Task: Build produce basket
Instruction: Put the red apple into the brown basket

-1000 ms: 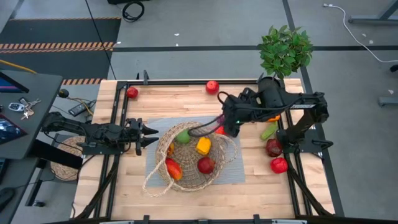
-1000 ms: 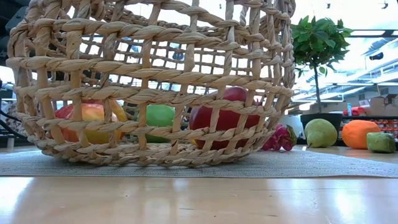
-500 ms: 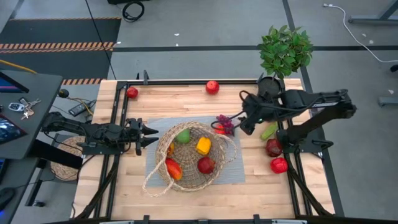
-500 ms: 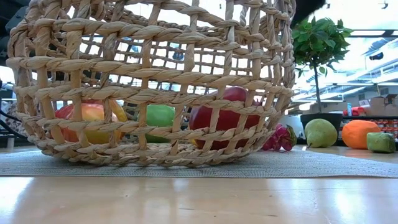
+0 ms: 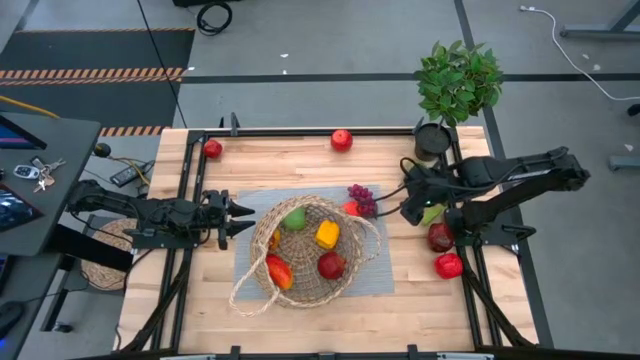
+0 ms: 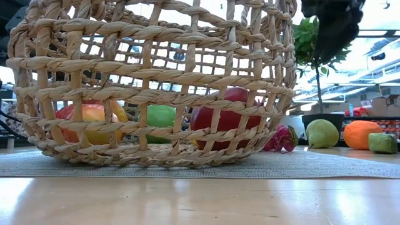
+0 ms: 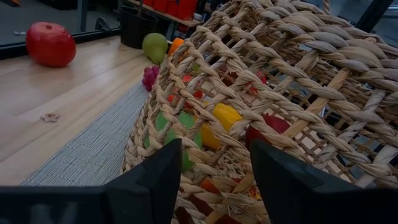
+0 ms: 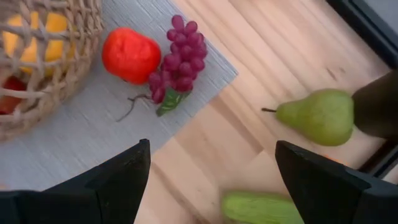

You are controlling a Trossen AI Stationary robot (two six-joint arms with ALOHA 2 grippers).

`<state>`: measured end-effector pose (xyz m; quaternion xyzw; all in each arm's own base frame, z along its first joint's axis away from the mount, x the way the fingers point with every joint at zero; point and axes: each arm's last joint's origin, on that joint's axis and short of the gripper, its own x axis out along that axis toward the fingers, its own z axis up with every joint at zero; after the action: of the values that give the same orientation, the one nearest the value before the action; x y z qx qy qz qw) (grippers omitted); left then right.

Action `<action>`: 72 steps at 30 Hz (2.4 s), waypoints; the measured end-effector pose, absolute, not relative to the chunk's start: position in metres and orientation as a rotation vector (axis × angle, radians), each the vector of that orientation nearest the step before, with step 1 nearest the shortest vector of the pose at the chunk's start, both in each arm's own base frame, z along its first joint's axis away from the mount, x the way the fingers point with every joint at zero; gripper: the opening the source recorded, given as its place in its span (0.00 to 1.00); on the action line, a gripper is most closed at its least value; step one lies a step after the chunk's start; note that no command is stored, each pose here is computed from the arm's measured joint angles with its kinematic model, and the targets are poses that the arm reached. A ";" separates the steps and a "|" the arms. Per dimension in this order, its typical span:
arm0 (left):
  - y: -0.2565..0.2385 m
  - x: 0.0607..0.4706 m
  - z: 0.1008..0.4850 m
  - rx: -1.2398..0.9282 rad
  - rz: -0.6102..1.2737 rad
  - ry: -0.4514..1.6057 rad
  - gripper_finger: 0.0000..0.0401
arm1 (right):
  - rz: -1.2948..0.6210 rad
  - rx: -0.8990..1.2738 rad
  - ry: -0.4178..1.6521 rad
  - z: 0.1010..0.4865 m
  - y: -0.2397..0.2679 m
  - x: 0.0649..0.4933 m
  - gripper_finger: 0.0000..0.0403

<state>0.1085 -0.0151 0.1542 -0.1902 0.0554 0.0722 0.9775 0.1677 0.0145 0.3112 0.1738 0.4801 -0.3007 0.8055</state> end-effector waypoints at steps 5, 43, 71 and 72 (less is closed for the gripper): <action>-0.015 0.108 0.154 -0.384 0.146 0.111 0.48 | -0.629 0.423 0.984 0.315 0.020 0.160 0.86; -0.015 0.108 0.154 -0.384 0.146 0.111 0.49 | -0.611 0.476 1.119 0.286 0.100 0.162 0.93; -0.015 0.108 0.154 -0.383 0.146 0.112 0.49 | -0.588 0.442 1.052 0.260 0.156 0.146 0.98; -0.015 0.108 0.154 -0.383 0.145 0.112 0.49 | -0.588 0.441 1.050 0.260 0.156 0.146 0.98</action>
<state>0.1085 -0.0151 0.1542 -0.1902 0.0555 0.0721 0.9775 0.1455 0.1563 0.2602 0.2057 0.4897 -0.2741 0.8017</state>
